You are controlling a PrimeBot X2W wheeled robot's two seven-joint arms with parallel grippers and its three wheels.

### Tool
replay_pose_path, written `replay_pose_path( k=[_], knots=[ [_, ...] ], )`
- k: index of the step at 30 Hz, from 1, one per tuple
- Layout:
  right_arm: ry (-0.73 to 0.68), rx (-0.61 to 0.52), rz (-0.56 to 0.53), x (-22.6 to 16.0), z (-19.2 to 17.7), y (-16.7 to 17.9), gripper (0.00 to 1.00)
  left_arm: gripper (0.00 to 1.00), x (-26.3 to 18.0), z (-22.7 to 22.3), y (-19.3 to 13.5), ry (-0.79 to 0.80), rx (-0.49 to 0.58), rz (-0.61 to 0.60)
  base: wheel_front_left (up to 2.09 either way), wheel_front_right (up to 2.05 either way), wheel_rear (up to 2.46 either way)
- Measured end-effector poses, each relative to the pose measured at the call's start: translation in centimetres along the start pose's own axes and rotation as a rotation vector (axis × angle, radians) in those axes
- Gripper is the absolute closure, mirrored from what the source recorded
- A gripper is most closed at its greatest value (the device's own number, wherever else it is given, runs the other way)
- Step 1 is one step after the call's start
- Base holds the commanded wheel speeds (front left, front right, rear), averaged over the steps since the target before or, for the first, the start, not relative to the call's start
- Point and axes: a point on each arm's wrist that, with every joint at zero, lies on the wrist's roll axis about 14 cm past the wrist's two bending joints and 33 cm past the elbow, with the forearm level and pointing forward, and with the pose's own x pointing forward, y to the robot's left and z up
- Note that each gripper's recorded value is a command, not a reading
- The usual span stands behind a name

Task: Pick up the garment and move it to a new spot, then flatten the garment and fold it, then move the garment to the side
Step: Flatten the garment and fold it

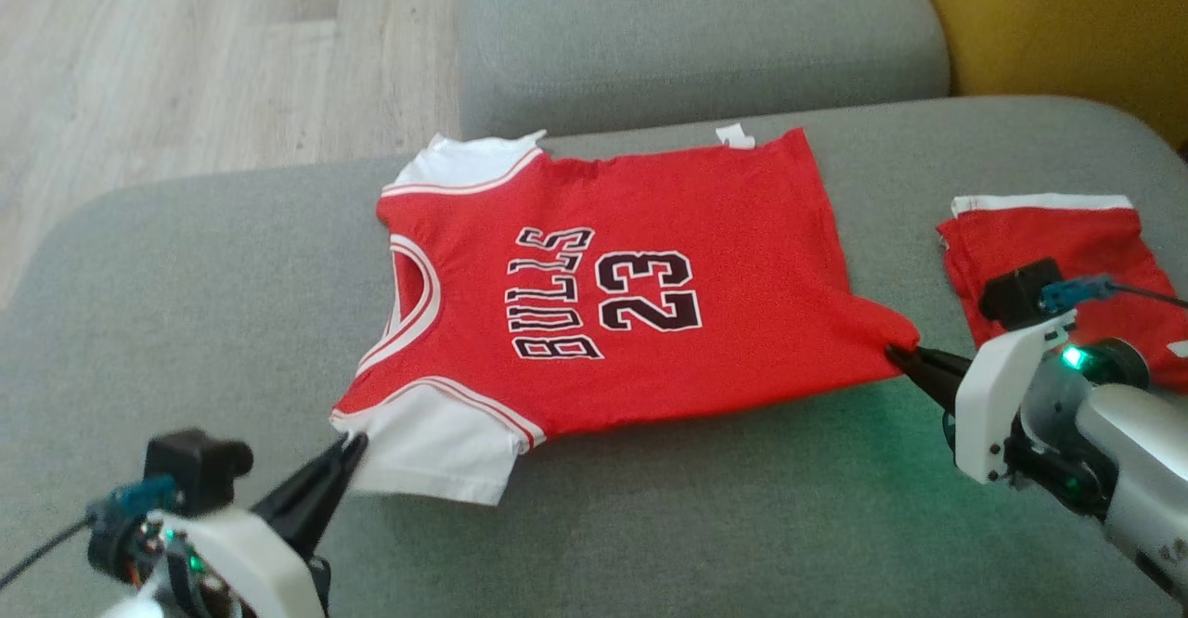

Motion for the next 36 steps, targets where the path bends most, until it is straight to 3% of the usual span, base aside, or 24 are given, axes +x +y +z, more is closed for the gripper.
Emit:
replay_pose_path(
  k=[12, 31, 32, 33, 36],
  knots=[
    [0.019, 0.075, -0.012, 2.9, 1.2, -1.6, 1.00, 1.00, 4.5, 1.3, 4.0, 0.116, 0.053, 0.053, 0.00, 0.00, 0.00],
    [0.084, 0.079, -0.044, 10.3, 3.7, -4.0, 1.00, 1.00, 14.8, 5.3, 11.1, 0.208, 0.296, 0.141, 0.00, 0.00, 0.00],
    [0.077, 0.077, -0.055, 10.5, 3.8, -4.3, 0.10, 0.65, 15.3, 5.9, 11.3, 0.185, 0.305, 0.150, 0.00, 0.00, 0.00],
    [0.072, 0.076, -0.062, 10.6, 3.8, -4.5, 0.00, 0.00, 15.7, 6.5, 11.5, 0.156, 0.313, 0.164, 0.00, 0.00, 0.00],
    [0.008, 0.088, -0.084, 10.7, 5.0, -5.2, 0.00, 0.00, 16.6, 9.3, 11.7, 0.028, 0.317, 0.212, 0.00, 0.00, 0.00]
  ],
)
